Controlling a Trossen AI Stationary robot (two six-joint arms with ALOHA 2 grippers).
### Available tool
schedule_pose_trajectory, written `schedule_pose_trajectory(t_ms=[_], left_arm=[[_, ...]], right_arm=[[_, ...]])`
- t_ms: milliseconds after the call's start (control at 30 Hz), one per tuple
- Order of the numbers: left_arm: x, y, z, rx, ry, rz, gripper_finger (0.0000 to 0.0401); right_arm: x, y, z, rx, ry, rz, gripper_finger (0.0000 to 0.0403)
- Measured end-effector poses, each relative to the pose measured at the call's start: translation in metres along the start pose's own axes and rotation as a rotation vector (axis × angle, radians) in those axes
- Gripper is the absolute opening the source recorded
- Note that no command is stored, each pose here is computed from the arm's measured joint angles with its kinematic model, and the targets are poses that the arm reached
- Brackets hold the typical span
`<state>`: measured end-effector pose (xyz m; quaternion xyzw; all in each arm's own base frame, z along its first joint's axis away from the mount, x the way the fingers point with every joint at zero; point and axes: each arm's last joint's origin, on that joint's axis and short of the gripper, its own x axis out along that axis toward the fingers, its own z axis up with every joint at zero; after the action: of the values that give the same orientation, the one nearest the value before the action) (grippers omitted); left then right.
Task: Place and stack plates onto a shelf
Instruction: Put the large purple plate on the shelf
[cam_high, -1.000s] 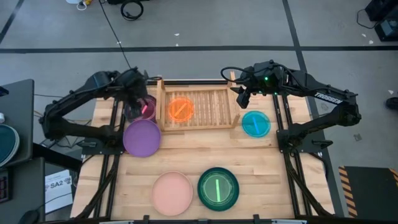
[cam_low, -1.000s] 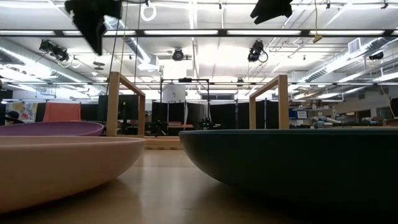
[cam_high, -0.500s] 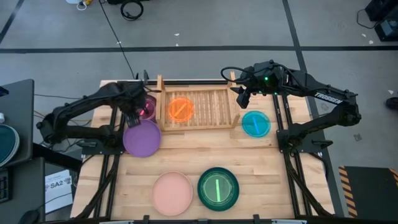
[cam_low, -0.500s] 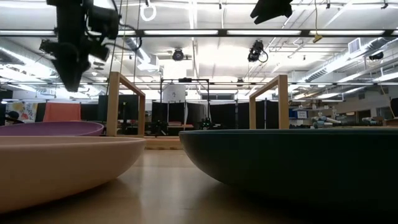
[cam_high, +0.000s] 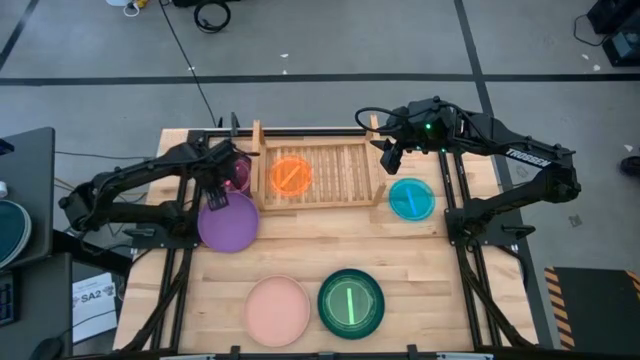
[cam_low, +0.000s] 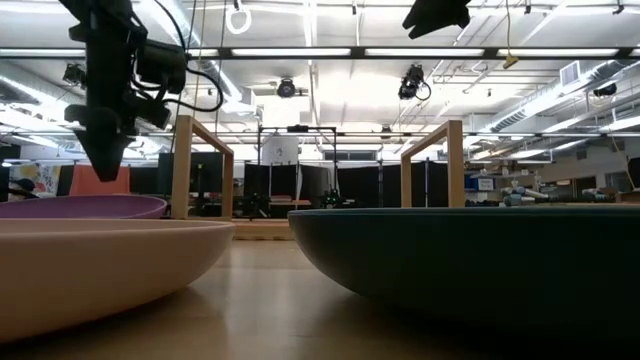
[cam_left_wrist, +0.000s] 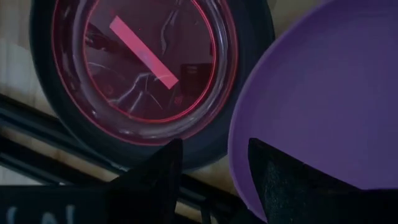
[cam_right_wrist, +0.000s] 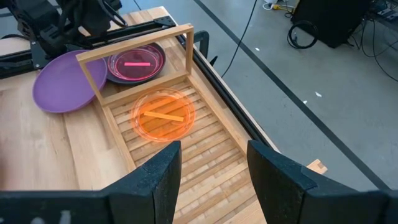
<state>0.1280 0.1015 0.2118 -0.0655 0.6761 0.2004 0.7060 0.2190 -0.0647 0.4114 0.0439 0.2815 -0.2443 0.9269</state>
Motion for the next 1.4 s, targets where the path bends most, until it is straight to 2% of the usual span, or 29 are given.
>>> schedule_pose_trajectory(t_ms=[300, 1133, 1400], left_arm=[[0.015, -0.003, -0.006, 0.01, 0.034, 0.013, 0.0188], [0.015, -0.004, -0.005, 0.029, 0.02, -0.014, 0.0188], [0.017, 0.011, -0.011, -0.074, 0.038, -0.013, 0.0188]], right_arm=[[0.0, 0.0, 0.0, 0.0, 0.0, 0.0, 0.0189], [0.0, 0.0, 0.0, 0.0, 0.0, 0.0, 0.0189], [0.0, 0.0, 0.0, 0.0, 0.0, 0.0, 0.0189]])
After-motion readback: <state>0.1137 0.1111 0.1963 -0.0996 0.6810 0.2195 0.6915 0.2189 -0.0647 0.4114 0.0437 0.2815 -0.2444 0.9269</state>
